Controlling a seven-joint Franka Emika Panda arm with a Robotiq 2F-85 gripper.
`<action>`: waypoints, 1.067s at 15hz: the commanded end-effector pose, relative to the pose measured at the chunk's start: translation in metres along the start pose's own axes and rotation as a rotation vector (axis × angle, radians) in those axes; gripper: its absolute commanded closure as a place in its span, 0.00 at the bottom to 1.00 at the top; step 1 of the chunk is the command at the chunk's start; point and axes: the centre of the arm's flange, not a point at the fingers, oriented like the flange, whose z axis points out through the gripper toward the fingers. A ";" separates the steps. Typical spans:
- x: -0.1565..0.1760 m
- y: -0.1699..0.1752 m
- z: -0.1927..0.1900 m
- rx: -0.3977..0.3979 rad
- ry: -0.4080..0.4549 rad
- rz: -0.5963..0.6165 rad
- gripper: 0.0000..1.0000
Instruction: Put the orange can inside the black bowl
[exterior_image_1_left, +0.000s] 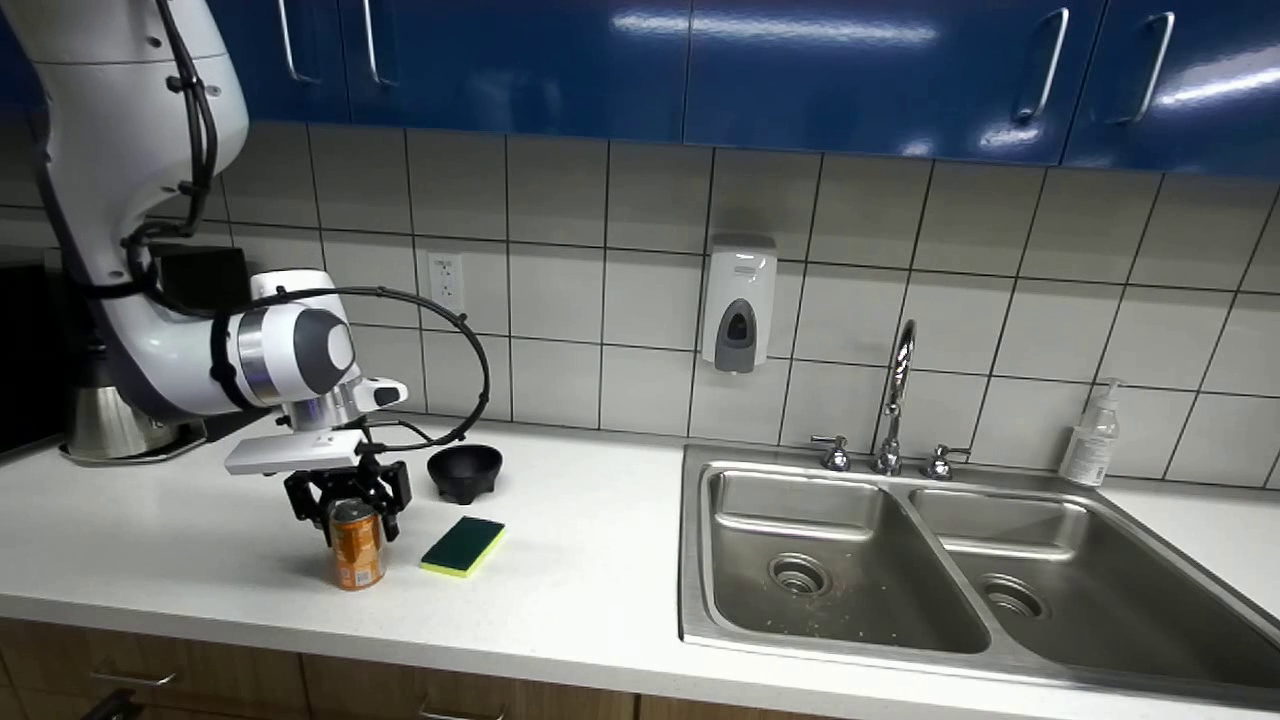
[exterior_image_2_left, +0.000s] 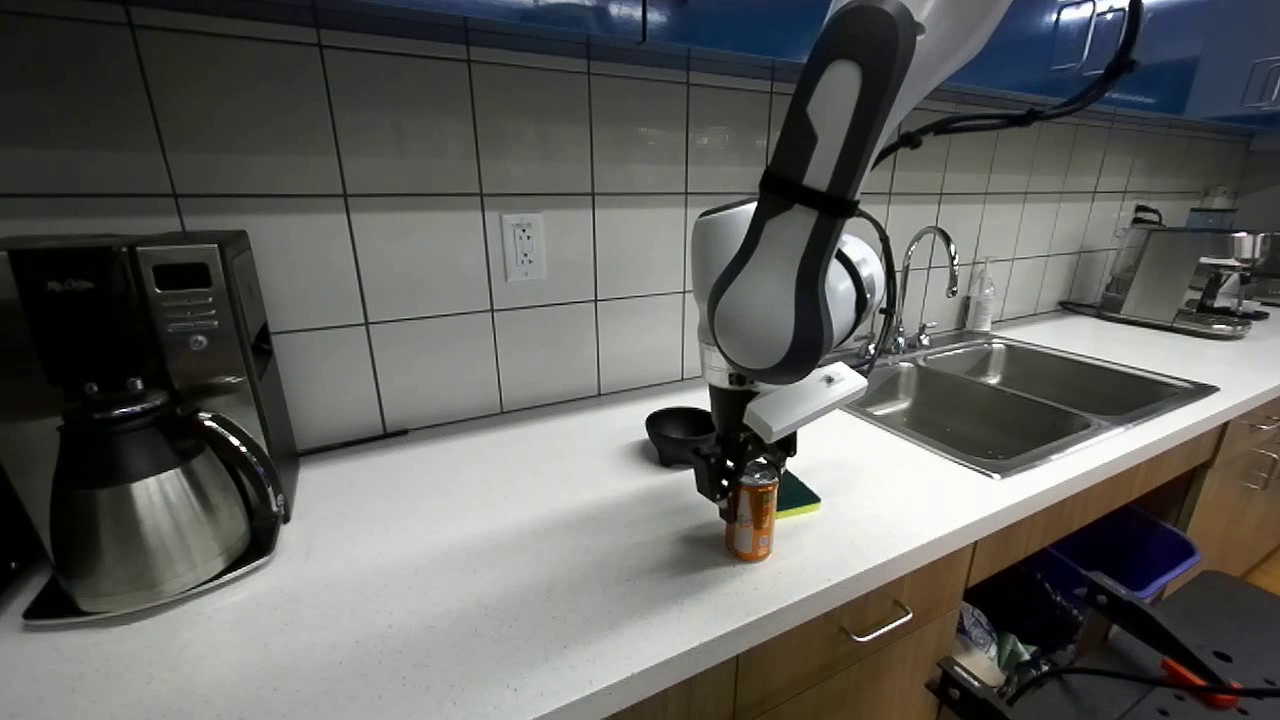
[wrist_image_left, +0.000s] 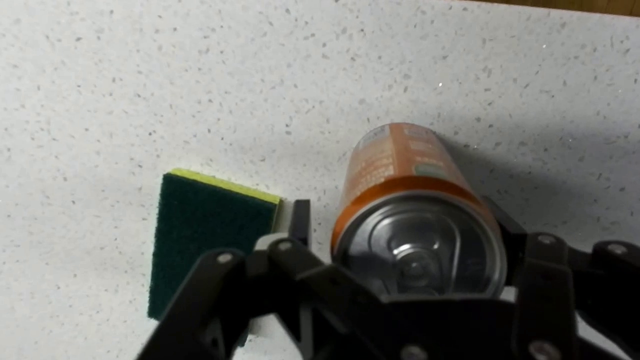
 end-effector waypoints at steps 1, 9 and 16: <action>0.008 -0.002 0.002 -0.016 0.003 0.017 0.51; 0.024 0.025 -0.023 -0.023 0.025 0.115 0.60; 0.063 0.063 -0.035 -0.057 0.051 0.228 0.60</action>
